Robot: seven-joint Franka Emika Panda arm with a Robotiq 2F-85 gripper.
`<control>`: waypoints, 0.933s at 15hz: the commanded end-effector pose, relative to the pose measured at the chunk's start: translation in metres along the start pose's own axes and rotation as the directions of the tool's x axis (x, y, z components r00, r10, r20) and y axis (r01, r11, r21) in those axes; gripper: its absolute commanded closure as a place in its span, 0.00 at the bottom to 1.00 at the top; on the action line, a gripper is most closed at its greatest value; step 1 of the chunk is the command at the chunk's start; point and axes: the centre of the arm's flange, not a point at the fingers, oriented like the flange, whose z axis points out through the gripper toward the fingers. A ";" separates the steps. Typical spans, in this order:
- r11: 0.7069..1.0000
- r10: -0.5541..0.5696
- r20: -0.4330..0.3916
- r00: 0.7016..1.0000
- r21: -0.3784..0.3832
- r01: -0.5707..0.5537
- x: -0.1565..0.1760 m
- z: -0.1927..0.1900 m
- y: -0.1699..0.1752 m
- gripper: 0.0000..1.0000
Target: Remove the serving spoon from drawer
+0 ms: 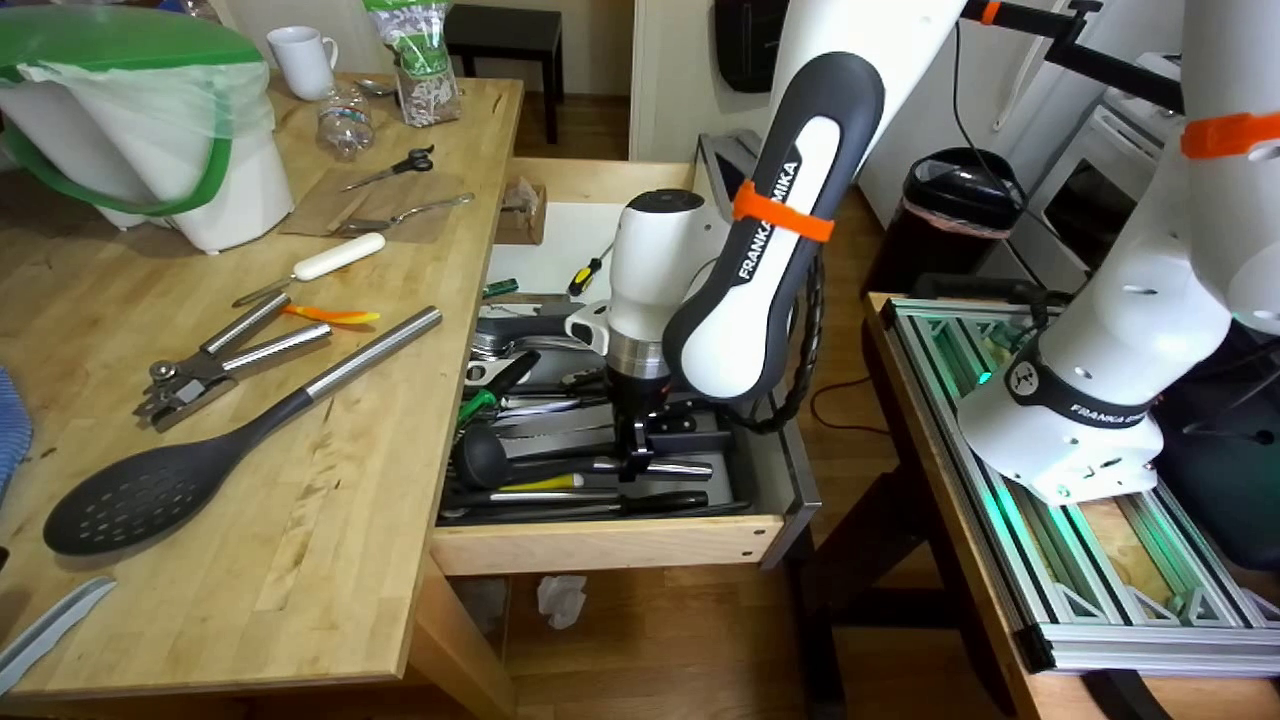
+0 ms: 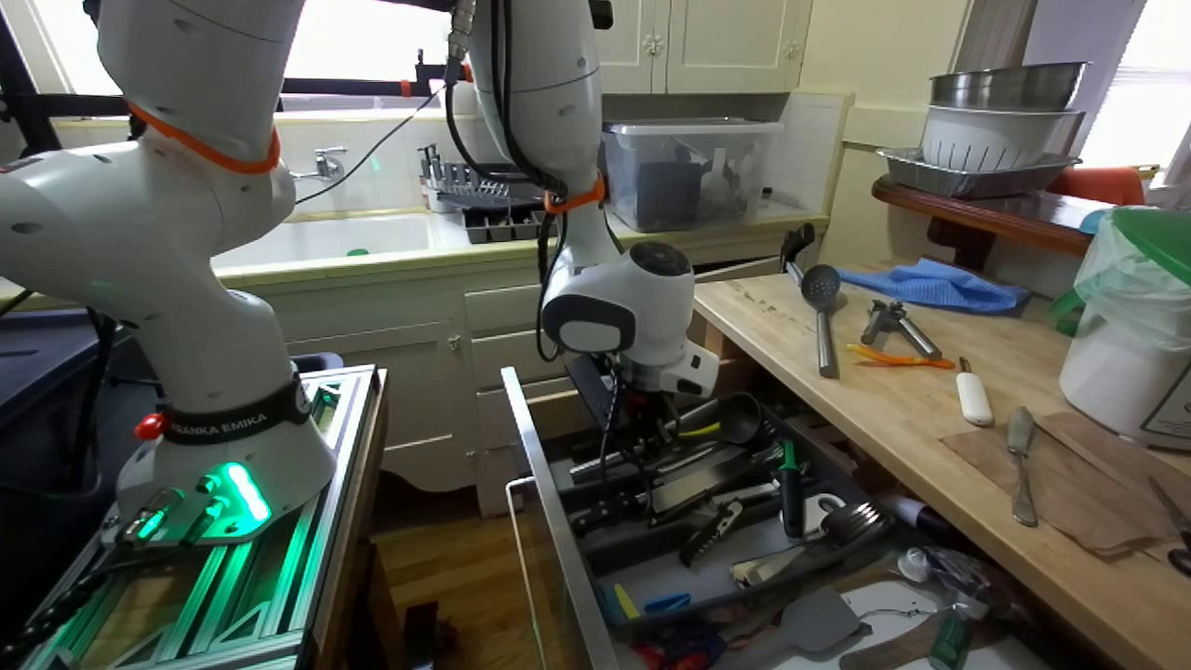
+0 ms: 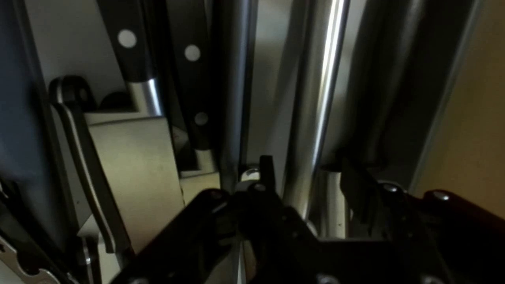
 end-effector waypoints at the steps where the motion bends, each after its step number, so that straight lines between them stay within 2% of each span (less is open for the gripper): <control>1: 1.000 -0.004 -0.011 1.000 0.005 0.004 0.000 0.007 0.001 0.53; 2: 1.000 -0.006 -0.010 1.000 0.004 0.006 0.000 0.008 0.001 0.55; 4: 1.000 -0.006 -0.007 1.000 0.007 0.006 -0.001 0.010 0.001 0.74; 7: 1.000 -0.001 -0.006 1.000 0.008 0.001 -0.001 0.011 0.002 0.95; 11: 0.997 0.074 0.010 0.997 -0.038 -0.074 0.007 -0.032 -0.004 0.94; 14: 0.986 0.167 0.045 0.985 -0.012 -0.167 0.012 -0.075 -0.011 0.94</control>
